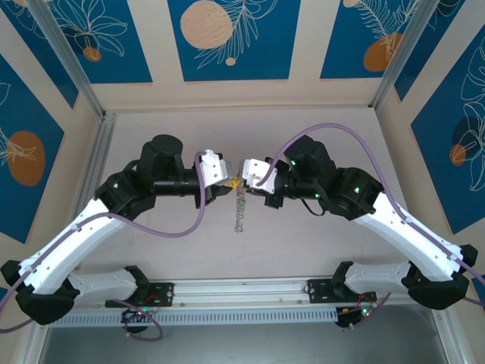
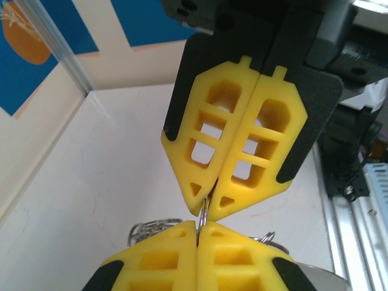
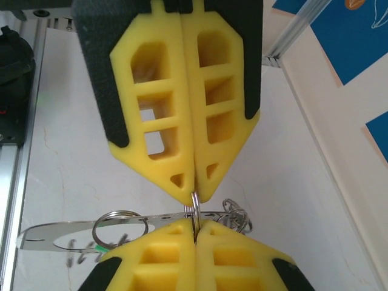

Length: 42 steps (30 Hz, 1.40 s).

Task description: Put the keys on the keyring

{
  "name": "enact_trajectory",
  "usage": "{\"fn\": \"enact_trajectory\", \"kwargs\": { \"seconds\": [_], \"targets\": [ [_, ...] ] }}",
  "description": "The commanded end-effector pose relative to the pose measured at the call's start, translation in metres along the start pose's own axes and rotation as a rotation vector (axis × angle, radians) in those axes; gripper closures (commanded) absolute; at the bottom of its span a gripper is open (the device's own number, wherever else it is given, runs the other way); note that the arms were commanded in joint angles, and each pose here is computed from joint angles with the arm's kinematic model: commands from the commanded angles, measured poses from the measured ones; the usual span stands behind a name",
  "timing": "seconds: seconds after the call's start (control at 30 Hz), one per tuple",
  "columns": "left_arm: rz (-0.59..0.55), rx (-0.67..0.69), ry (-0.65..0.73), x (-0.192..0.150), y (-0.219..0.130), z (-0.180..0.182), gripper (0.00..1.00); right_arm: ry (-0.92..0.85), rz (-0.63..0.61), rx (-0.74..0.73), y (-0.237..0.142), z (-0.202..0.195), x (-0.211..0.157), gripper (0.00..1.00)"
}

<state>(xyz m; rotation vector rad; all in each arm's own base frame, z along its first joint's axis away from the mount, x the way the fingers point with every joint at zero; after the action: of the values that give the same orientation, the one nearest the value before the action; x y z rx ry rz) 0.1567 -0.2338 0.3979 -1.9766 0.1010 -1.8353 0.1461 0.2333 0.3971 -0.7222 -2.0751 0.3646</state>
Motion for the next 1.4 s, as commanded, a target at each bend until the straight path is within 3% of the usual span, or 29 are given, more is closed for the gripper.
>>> {"fn": "enact_trajectory", "kwargs": {
  "seconds": [0.0,0.1,0.37,0.6,0.7,1.03,1.37],
  "targets": [
    [-0.158,-0.038,-0.005,0.02,-0.008,-0.003,1.0,-0.022,-0.184,0.028,-0.009,0.004,0.022,0.95],
    [-0.204,-0.08,-0.014,0.024,-0.011,-0.006,1.0,-0.006,-0.205,0.04,-0.011,0.007,0.02,0.88],
    [-0.308,-0.153,-0.025,0.032,-0.018,-0.011,1.0,0.048,-0.293,0.053,-0.026,0.007,0.02,0.86],
    [-0.386,-0.188,-0.007,0.035,-0.026,-0.015,1.0,0.079,-0.346,0.082,-0.034,0.007,0.02,0.77],
    [-0.403,-0.198,-0.001,0.035,-0.027,-0.017,1.0,0.091,-0.352,0.075,-0.035,0.006,0.018,0.76],
    [-0.518,-0.307,0.011,0.039,-0.032,-0.025,1.0,0.135,-0.399,0.046,-0.043,0.0,0.015,0.89],
    [-0.615,-0.371,-0.03,0.046,-0.029,-0.022,1.0,0.133,-0.464,0.096,-0.043,0.002,0.02,0.83]
  ]
}}
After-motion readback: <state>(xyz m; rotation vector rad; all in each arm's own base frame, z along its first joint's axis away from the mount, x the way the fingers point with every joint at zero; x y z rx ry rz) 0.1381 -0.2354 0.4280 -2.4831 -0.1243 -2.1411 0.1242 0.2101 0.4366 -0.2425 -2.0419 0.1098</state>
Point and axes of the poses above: each hand's point on the last joint's axis, 136 mm out from that joint toward the fingers, its own y axis out along the fingers, its own z axis along the line the jaws close on, x = y × z, the point moved 7 cm from there along -y, back along the fingers, and after that the axes turned 15 degrees about -y, right-handed, at the moved point
